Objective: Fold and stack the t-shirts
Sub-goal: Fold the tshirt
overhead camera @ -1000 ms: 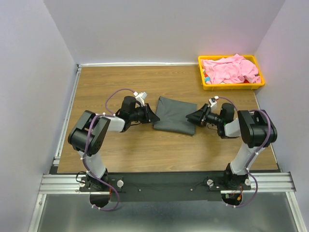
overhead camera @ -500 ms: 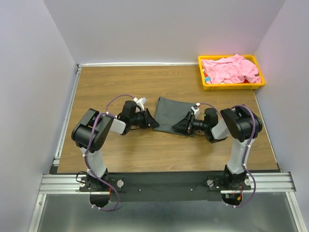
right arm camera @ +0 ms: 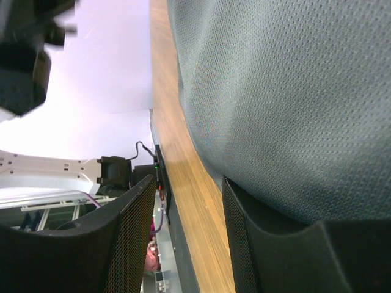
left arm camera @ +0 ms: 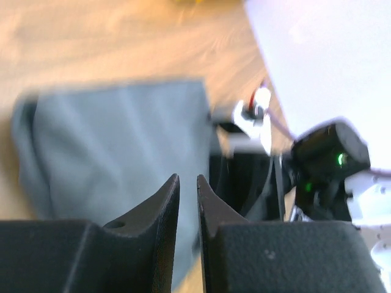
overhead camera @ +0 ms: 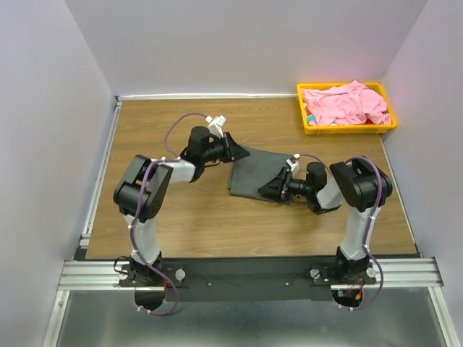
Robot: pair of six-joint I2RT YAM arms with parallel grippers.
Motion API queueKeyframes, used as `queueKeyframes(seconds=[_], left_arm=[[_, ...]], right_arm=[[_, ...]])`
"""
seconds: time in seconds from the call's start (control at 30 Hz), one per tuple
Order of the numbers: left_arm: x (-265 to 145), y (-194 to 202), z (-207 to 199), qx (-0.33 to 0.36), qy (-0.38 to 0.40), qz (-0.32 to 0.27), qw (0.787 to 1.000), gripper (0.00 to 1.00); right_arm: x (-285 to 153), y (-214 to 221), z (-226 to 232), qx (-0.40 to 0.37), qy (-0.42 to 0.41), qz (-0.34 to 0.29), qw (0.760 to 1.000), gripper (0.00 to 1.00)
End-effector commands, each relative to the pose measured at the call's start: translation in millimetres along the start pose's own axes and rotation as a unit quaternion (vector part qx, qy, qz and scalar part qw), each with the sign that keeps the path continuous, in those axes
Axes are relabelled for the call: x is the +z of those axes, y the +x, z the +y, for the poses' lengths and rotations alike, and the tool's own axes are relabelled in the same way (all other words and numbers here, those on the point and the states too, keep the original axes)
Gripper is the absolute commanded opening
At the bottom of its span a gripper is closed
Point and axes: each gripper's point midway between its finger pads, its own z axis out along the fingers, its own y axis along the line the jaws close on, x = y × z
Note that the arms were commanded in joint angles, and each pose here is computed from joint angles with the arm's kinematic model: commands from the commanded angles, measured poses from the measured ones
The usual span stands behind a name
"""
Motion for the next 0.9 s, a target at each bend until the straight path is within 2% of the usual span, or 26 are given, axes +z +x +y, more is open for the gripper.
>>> queueKeyframes(seconds=[0.0,0.03,0.13,0.33,0.47,0.6,0.63,0.67,0.7,0.73,0.8,0.83,0.87], left_arm=[[32.2,-1.6,18.0,-0.018,0.013,-0.001,1.0,0.25],[39.7,-9.4,19.5,-0.017,0.015,-0.006,1.0,0.25],[55.9,3.7,59.3,-0.051,-0.011,0.006,0.999,0.24],[42.8,-15.7,105.1,-0.097,-0.047,-0.026,0.994,0.21],[25.1,-41.8,106.6,-0.1,-0.042,-0.048,0.993,0.21],[1.8,-72.4,74.7,-0.066,-0.017,-0.068,0.995,0.26],[-3.8,-78.1,68.3,-0.058,-0.016,-0.071,0.996,0.28],[-15.9,-87.9,56.0,-0.033,-0.02,-0.075,0.996,0.32],[-22.6,-92.9,51.2,-0.02,-0.027,-0.076,0.997,0.34],[-35.1,-99.5,42.6,-0.01,-0.047,-0.078,0.996,0.36],[-52.3,-109.5,40.7,0.045,-0.085,-0.085,0.992,0.44],[-60.5,-111.2,41.8,0.06,-0.109,-0.084,0.989,0.46],[-75.4,-113.3,34.3,0.07,-0.14,-0.078,0.985,0.49]], right_arm=[[-2.6,11.2,-35.9,0.022,0.052,-0.006,0.998,0.55],[-2.1,10.5,-35.8,0.022,0.052,-0.006,0.998,0.55],[-2.4,11.3,-36.5,0.022,0.053,-0.005,0.998,0.55],[-4.7,15.3,-37.1,0.021,0.054,-0.003,0.998,0.55],[-5.3,13.1,-25.8,0.011,0.041,0.0,0.999,0.54],[-6.4,-2.0,-2.4,-0.018,0.036,-0.007,0.999,0.54],[-5.9,-7.7,1.3,-0.031,0.046,-0.008,0.998,0.54],[-7.9,-16.9,0.2,-0.016,0.096,-0.009,0.995,0.54],[-10.8,-25.3,-1.3,-0.066,0.124,-0.01,0.99,0.54],[-23.5,-29.5,-10.4,-0.058,0.193,-0.02,0.979,0.55],[-36.4,-62.8,-7.1,-0.117,0.26,-0.064,0.956,0.55],[-39.8,-63.0,-0.3,-0.123,0.264,-0.057,0.955,0.55],[-50.1,-76.3,-1.8,-0.135,0.301,-0.083,0.94,0.55]])
